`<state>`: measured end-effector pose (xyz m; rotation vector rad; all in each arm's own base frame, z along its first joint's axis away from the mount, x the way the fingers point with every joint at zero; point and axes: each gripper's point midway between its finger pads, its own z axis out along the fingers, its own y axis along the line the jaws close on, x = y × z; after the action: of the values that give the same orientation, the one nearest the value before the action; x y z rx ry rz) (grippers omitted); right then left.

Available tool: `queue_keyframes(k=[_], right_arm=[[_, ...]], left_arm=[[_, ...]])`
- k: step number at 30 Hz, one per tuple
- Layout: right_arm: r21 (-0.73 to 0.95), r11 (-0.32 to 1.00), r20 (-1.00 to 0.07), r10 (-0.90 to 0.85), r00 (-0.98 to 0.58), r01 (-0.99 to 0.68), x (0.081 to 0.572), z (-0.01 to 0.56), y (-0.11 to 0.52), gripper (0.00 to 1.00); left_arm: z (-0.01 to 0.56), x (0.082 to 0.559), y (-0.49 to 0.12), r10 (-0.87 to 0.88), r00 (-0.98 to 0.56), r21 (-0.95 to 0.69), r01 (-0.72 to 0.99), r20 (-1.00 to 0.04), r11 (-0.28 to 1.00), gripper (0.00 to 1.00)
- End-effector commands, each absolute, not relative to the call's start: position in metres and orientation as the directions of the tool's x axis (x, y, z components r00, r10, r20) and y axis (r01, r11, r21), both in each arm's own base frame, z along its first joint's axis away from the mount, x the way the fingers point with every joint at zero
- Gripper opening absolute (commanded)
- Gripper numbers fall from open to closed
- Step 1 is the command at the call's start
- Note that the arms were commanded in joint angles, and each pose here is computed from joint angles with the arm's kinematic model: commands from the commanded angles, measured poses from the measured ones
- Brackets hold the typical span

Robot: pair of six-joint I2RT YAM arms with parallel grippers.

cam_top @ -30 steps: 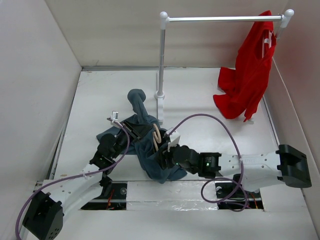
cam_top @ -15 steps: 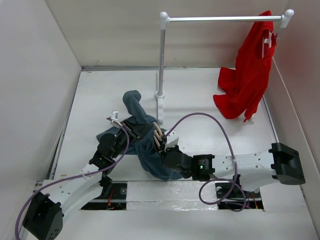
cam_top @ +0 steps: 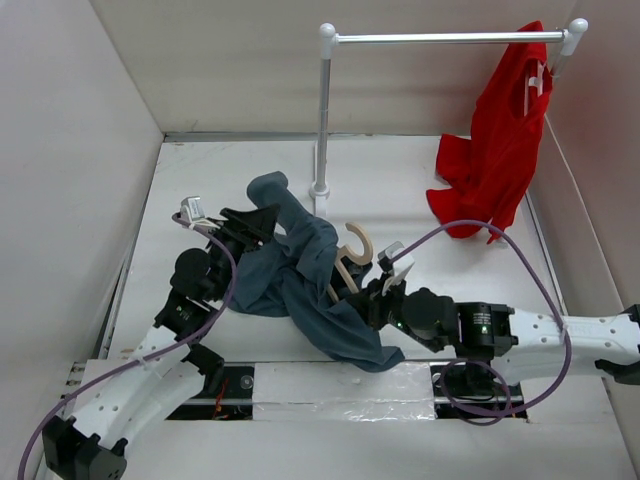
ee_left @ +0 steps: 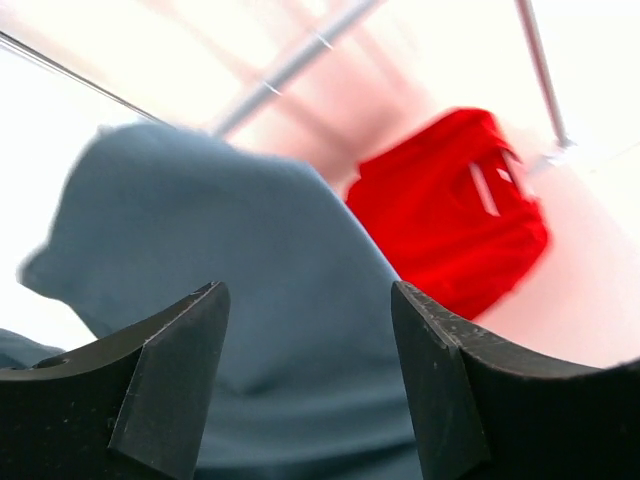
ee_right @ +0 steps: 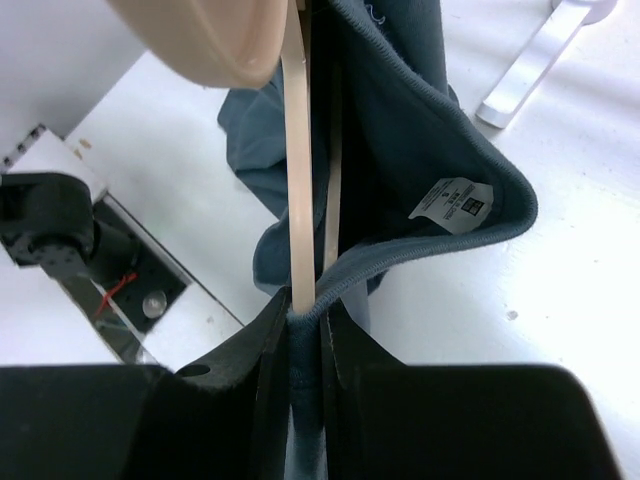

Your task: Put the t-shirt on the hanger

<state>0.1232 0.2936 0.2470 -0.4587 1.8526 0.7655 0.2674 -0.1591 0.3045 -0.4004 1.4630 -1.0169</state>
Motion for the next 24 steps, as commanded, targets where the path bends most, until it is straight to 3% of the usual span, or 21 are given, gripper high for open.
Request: queue_keyframes(k=[1,5,9,14,19,24], right_arm=[[0.277,0.692,-0.926,0.005,-0.379,-0.667,0.115,0.272,0.288,0.00],[0.260,0.684,-0.920,-0.039,-0.391,-0.681,0.110,0.284,0.283,0.00],[0.272,0.694,-0.916,-0.027,-0.401,-0.667,0.110,0.298,0.268,0.00],[0.306,0.681,-0.916,0.020,-0.400,-0.666,0.108,0.313,0.252,0.00],[0.333,0.670,-0.913,0.052,-0.405,-0.663,0.106,0.318,0.243,0.00],[0.346,0.667,-0.910,0.068,-0.409,-0.660,0.106,0.318,0.238,0.00]], left_arm=[[0.317,0.280,-0.142,-0.734,-0.091,-0.726,0.272,-0.673,0.632,0.63],[0.316,0.293,-0.140,-0.720,-0.070,-0.714,0.227,-0.690,0.662,0.63],[0.316,0.303,-0.127,-0.720,-0.003,-0.711,0.166,-0.694,0.684,0.86],[0.332,0.310,-0.118,-0.764,0.015,-0.747,0.195,-0.645,0.635,0.87],[0.337,0.314,-0.109,-0.811,0.005,-0.784,0.250,-0.585,0.567,0.80],[0.332,0.317,-0.119,-0.826,-0.152,-0.803,0.381,-0.542,0.457,0.82]])
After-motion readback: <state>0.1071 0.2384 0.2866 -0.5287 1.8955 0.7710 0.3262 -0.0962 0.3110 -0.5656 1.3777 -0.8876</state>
